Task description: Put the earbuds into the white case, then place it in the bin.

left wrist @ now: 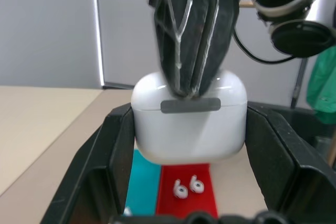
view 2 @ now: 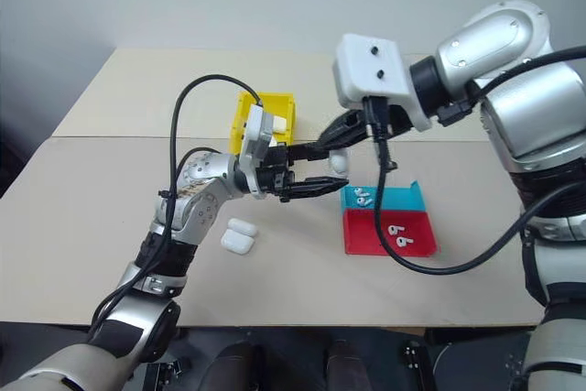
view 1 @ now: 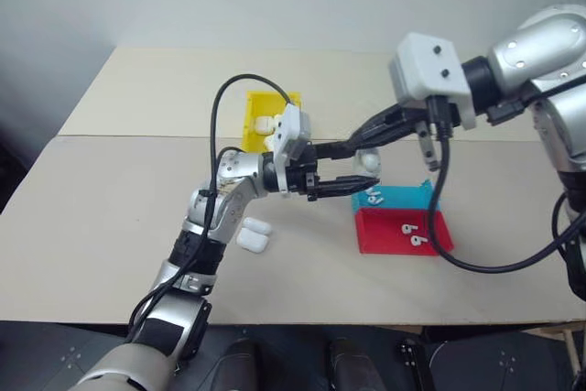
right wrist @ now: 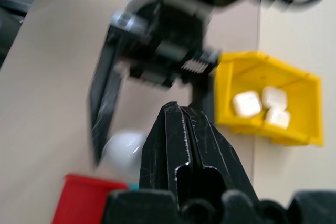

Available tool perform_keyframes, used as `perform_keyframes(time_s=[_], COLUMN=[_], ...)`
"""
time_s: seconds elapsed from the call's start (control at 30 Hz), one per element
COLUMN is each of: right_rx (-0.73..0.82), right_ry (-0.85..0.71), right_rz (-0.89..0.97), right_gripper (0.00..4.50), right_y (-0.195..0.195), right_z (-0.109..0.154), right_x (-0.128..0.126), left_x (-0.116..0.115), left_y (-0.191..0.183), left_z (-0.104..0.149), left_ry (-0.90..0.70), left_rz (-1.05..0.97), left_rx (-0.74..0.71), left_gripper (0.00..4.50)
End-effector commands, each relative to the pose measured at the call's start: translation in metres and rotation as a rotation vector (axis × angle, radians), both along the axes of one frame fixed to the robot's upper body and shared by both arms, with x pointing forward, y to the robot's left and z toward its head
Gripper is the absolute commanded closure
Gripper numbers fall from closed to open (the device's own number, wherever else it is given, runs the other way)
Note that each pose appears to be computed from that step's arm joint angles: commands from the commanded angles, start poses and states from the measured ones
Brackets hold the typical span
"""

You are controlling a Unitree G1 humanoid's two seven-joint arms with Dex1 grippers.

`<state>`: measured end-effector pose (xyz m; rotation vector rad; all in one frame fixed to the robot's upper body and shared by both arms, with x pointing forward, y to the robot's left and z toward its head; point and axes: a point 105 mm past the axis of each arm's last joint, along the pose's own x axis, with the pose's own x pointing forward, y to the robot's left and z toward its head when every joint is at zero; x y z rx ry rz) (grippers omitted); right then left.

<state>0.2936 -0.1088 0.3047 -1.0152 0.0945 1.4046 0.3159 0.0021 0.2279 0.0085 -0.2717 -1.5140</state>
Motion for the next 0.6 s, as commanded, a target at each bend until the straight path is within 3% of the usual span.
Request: perform_keyframes(time_s=[0.03,0.1,0.23,0.33,0.47,0.6], right_rx=[0.010,0.035,0.359,0.589,0.672,0.615], right_ry=[-0.018,-0.025,0.015,0.110,0.149,0.047], right_rz=[-0.004,-0.022,-0.178,-0.291,-0.452,-0.568], right_gripper=[4.48,4.48,4.48,4.48,4.48,4.48], right_y=[-0.007,-0.008,-0.010,-0.028,-0.043,-0.041], right_z=[0.007,0.007,0.033,0.037,0.012,-0.015], right_x=[-0.006,-0.006,0.003,0.001,-0.004,-0.006], left_x=[-0.005,-0.004,0.006,0.030,0.065,0.101], left_y=[0.008,0.010,0.017,0.026,0.050,0.073], left_z=[0.025,0.025,0.036,0.049,0.051,0.035], left_ry=[-0.088,-0.089,-0.112,-0.138,-0.174,-0.098], left_rz=[0.020,0.045,0.199,0.479,0.833,1.120], left_rx=[-0.076,-0.089,-0.173,-0.242,-0.226,-0.169], left_gripper=[1.68,1.68,1.68,1.68,1.68,1.68])
